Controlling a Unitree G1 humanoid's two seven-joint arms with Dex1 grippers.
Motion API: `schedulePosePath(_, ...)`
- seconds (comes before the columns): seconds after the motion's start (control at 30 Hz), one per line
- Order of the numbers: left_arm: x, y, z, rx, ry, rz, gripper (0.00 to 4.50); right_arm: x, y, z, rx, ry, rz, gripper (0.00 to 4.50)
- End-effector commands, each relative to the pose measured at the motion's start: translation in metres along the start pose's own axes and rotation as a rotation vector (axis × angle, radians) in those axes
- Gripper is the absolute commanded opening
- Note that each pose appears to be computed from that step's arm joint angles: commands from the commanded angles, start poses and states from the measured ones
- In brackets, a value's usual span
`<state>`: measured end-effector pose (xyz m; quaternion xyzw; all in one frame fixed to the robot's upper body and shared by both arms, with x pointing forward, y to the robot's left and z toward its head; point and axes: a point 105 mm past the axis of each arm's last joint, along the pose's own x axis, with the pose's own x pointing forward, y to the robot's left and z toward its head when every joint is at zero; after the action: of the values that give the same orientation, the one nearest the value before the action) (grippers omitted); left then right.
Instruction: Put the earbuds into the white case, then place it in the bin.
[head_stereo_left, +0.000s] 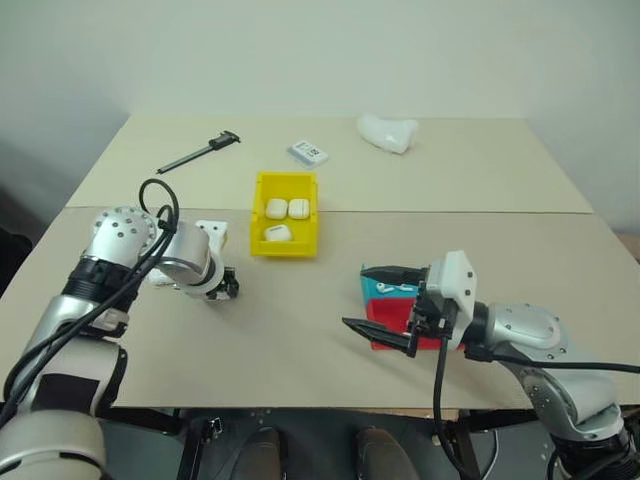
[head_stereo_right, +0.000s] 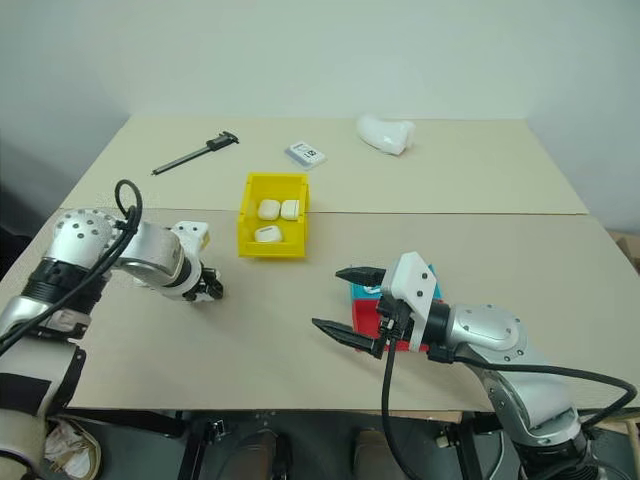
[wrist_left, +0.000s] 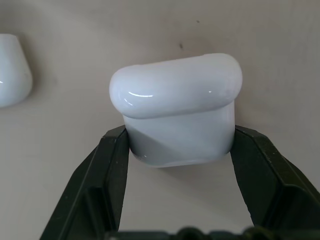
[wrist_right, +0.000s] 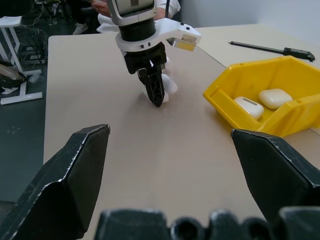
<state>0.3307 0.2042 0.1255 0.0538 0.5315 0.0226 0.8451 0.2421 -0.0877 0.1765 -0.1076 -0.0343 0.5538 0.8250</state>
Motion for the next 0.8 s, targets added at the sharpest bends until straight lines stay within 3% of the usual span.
schedulePosePath(0.03,-0.029,0.020,0.007,0.027,-0.131,-0.026,2.78,-0.002,0.004,0.011,-0.052,-0.029,0.019,4.50)
schedulePosePath(0.17,-0.054,0.034,0.011,0.021,-0.333,-0.121,2.78,-0.005,0.000,0.011,-0.059,-0.021,0.030,4.50)
schedulePosePath(0.37,-0.087,0.039,0.029,0.171,-0.992,-0.168,2.78,-0.012,-0.015,0.018,-0.097,-0.004,0.044,4.50)
schedulePosePath(0.4,-0.089,0.035,0.029,0.198,-1.045,-0.183,2.78,-0.014,-0.017,0.019,-0.112,0.003,0.046,4.50)
schedulePosePath(0.57,-0.119,-0.001,0.028,0.241,-1.244,-0.708,2.78,-0.021,-0.029,0.030,-0.161,0.029,0.053,4.50)
schedulePosePath(0.8,-0.153,-0.044,0.022,0.469,-1.360,-1.151,2.78,-0.031,-0.037,0.040,-0.198,0.081,0.073,4.50)
